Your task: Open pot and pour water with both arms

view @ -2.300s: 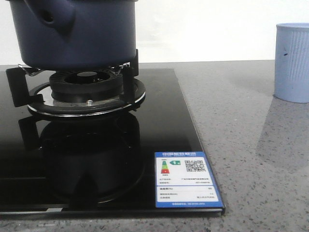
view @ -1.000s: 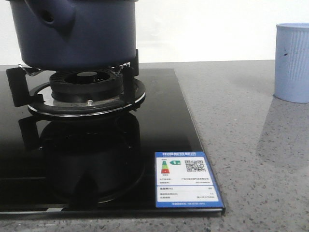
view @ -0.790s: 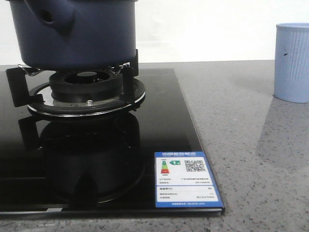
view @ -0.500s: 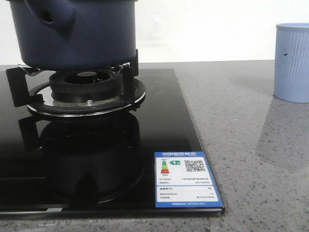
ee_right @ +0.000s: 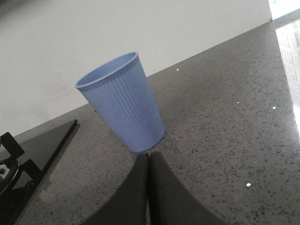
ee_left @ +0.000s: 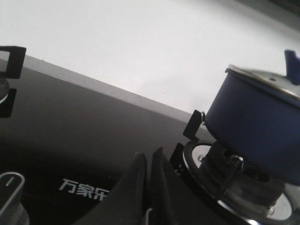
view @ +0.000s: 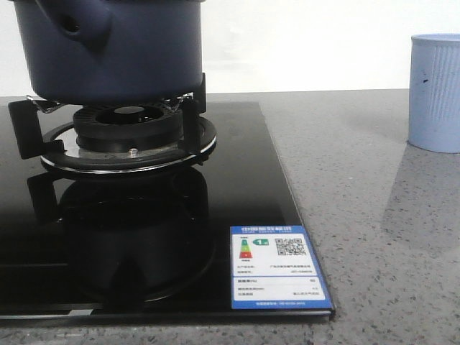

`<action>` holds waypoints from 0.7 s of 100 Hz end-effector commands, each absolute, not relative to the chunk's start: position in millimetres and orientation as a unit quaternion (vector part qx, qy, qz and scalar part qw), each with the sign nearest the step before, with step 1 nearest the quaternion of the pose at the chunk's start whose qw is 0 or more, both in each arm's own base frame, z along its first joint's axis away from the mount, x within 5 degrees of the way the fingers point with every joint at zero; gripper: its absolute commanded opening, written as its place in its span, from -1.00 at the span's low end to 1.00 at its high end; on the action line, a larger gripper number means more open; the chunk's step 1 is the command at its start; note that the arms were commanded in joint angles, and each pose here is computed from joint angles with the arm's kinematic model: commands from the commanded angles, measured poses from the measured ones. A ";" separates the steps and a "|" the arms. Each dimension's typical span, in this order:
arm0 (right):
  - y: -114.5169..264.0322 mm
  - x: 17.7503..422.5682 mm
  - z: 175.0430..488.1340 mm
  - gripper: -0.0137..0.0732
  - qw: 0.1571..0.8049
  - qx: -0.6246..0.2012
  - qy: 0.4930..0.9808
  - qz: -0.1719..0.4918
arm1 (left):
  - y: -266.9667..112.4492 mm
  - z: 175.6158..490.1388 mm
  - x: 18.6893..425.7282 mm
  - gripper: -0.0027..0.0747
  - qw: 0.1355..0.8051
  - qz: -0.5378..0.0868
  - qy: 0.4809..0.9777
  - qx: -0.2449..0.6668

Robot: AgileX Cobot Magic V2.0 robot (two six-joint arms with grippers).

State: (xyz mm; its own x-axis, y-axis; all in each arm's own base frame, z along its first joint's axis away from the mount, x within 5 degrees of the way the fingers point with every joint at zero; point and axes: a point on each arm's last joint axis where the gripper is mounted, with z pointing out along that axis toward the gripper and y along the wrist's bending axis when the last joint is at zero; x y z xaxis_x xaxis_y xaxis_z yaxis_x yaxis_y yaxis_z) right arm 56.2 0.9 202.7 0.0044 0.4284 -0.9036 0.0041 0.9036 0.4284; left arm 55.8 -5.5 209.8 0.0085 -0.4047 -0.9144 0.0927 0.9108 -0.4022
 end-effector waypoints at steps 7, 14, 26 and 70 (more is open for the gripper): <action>-2.1 54.9 205.3 -0.80 0.721 0.165 0.657 0.150 | -0.8 214.2 53.9 -0.97 0.732 -0.187 0.639 -0.143; -2.1 54.9 205.3 -0.80 0.721 0.165 0.657 0.150 | -0.7 214.4 53.9 -0.97 0.733 -0.187 0.638 -0.143; -2.1 54.9 205.3 -0.80 0.721 0.165 0.657 0.150 | -0.7 214.4 53.9 -0.97 0.733 -0.187 0.638 -0.143; -2.1 54.9 205.3 -0.80 0.721 0.165 0.657 0.150 | -1.1 214.6 53.8 -0.97 0.744 -0.142 0.645 -0.101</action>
